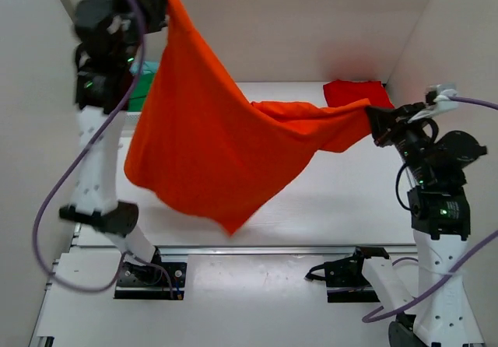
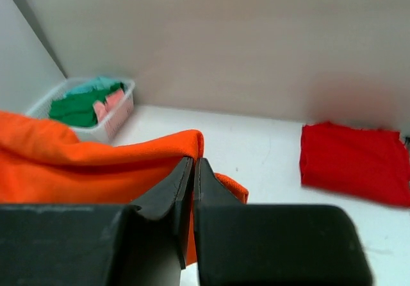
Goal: Fold and stack the t-shirts
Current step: Flatten out the tshirt
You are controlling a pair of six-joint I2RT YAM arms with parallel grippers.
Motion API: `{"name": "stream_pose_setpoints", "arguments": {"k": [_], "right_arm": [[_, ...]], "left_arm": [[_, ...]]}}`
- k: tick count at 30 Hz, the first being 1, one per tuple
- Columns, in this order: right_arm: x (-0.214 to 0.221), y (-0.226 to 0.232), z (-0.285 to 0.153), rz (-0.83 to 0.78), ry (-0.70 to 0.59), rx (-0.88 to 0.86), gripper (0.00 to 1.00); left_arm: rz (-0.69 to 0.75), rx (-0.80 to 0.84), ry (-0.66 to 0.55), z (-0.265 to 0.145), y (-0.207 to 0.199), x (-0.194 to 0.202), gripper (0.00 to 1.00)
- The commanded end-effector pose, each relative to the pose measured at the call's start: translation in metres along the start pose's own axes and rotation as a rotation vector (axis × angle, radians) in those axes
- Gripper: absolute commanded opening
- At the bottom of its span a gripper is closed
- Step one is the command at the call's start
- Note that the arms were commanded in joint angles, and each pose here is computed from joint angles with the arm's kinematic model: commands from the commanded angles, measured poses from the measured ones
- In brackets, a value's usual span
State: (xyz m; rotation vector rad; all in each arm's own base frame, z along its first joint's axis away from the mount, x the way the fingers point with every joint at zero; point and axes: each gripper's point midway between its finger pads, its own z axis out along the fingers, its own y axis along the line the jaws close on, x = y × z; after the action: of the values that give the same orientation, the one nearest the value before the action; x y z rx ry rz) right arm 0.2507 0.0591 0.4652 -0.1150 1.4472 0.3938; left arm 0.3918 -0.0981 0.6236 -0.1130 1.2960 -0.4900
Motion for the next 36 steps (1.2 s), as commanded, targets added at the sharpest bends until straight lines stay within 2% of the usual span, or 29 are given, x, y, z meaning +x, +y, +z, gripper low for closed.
{"name": "stream_pose_setpoints", "arguments": {"k": [1, 3, 4, 6, 7, 8, 9, 10, 11, 12, 14, 16, 17, 18, 19, 20, 21, 22, 23, 24, 27, 28, 30, 31, 33, 34, 36], "right_arm": [[0.059, -0.014, 0.019, 0.049, 0.108, 0.005, 0.00], [0.095, -0.015, 0.029, 0.071, 0.164, 0.003, 0.00], [0.124, -0.019, 0.032, 0.081, 0.223, 0.012, 0.00], [0.156, -0.009, 0.039, 0.068, 0.271, 0.019, 0.00], [0.180, -0.010, 0.040, 0.064, 0.323, 0.034, 0.00], [0.192, -0.002, 0.042, 0.046, 0.344, 0.040, 0.00], [0.219, -0.002, 0.043, 0.035, 0.398, 0.064, 0.00], [0.233, -0.003, 0.041, 0.043, 0.427, 0.085, 0.00], [0.244, -0.006, 0.040, 0.048, 0.441, 0.116, 0.00], [0.261, -0.013, 0.035, 0.079, 0.478, 0.161, 0.00], [0.280, -0.022, 0.027, 0.113, 0.498, 0.201, 0.00], [0.300, -0.037, 0.014, 0.142, 0.521, 0.268, 0.00], [0.302, -0.041, 0.012, 0.134, 0.515, 0.280, 0.00], [0.308, -0.048, 0.009, 0.136, 0.524, 0.312, 0.00], [0.315, -0.054, 0.005, 0.131, 0.543, 0.326, 0.00], [0.322, -0.058, 0.004, 0.124, 0.574, 0.338, 0.00], [0.322, -0.061, 0.003, 0.130, 0.578, 0.345, 0.00], [0.327, -0.064, 0.003, 0.135, 0.594, 0.350, 0.00], [0.328, -0.063, 0.003, 0.125, 0.599, 0.347, 0.00], [0.331, -0.063, 0.002, 0.125, 0.610, 0.350, 0.00], [0.329, -0.056, 0.004, 0.101, 0.605, 0.332, 0.00], [0.333, -0.052, 0.003, 0.099, 0.617, 0.318, 0.00], [0.334, -0.049, 0.001, 0.097, 0.624, 0.312, 0.00], [0.336, -0.046, 0.000, 0.088, 0.630, 0.304, 0.00], [0.339, -0.044, -0.004, 0.100, 0.634, 0.294, 0.00], [0.338, -0.043, -0.003, 0.102, 0.627, 0.284, 0.00], [0.337, -0.044, -0.004, 0.104, 0.621, 0.284, 0.00]], "left_arm": [[-0.006, 0.024, 0.182, 0.069, 0.005, 0.103, 0.00], [0.012, 0.007, 0.269, 0.106, 0.018, 0.172, 0.00], [0.020, 0.025, 0.265, 0.115, 0.012, 0.182, 0.00], [0.052, -0.022, 0.330, 0.146, 0.032, 0.250, 0.00], [0.057, -0.022, 0.320, 0.153, 0.031, 0.257, 0.00], [0.058, -0.049, 0.372, 0.162, 0.045, 0.297, 0.00], [0.058, -0.055, 0.393, 0.168, 0.053, 0.317, 0.01], [0.056, -0.056, 0.422, 0.169, 0.057, 0.334, 0.25], [0.051, -0.054, 0.435, 0.168, 0.058, 0.337, 0.42], [0.050, -0.050, 0.470, 0.163, 0.060, 0.346, 0.53], [0.058, -0.027, 0.531, 0.149, 0.055, 0.351, 0.54], [0.052, 0.020, 0.633, 0.113, 0.042, 0.347, 0.55], [0.045, 0.025, 0.732, 0.088, 0.040, 0.375, 0.55], [0.030, 0.058, 0.710, 0.071, 0.024, 0.345, 0.54], [0.007, 0.071, 0.722, 0.041, 0.016, 0.339, 0.54], [-0.016, 0.056, 0.808, 0.007, 0.017, 0.375, 0.53], [-0.022, 0.067, 0.758, -0.014, 0.006, 0.345, 0.53], [-0.040, 0.055, 0.791, -0.049, 0.005, 0.351, 0.53], [-0.053, 0.042, 0.856, -0.085, 0.009, 0.366, 0.53], [-0.061, 0.034, 0.887, -0.102, 0.011, 0.374, 0.53], [-0.070, -0.028, 1.135, -0.210, 0.039, 0.444, 0.47], [-0.080, -0.038, 1.117, -0.221, 0.040, 0.440, 0.47], [-0.086, -0.122, 1.214, -0.282, 0.068, 0.472, 0.46], [-0.126, -0.124, 1.189, -0.289, 0.067, 0.467, 0.47], [-0.149, -0.202, 1.226, -0.328, 0.089, 0.481, 0.50], [-0.155, -0.233, 1.189, -0.329, 0.095, 0.475, 0.50], [-0.152, -0.274, 1.197, -0.344, 0.105, 0.478, 0.49]]}}
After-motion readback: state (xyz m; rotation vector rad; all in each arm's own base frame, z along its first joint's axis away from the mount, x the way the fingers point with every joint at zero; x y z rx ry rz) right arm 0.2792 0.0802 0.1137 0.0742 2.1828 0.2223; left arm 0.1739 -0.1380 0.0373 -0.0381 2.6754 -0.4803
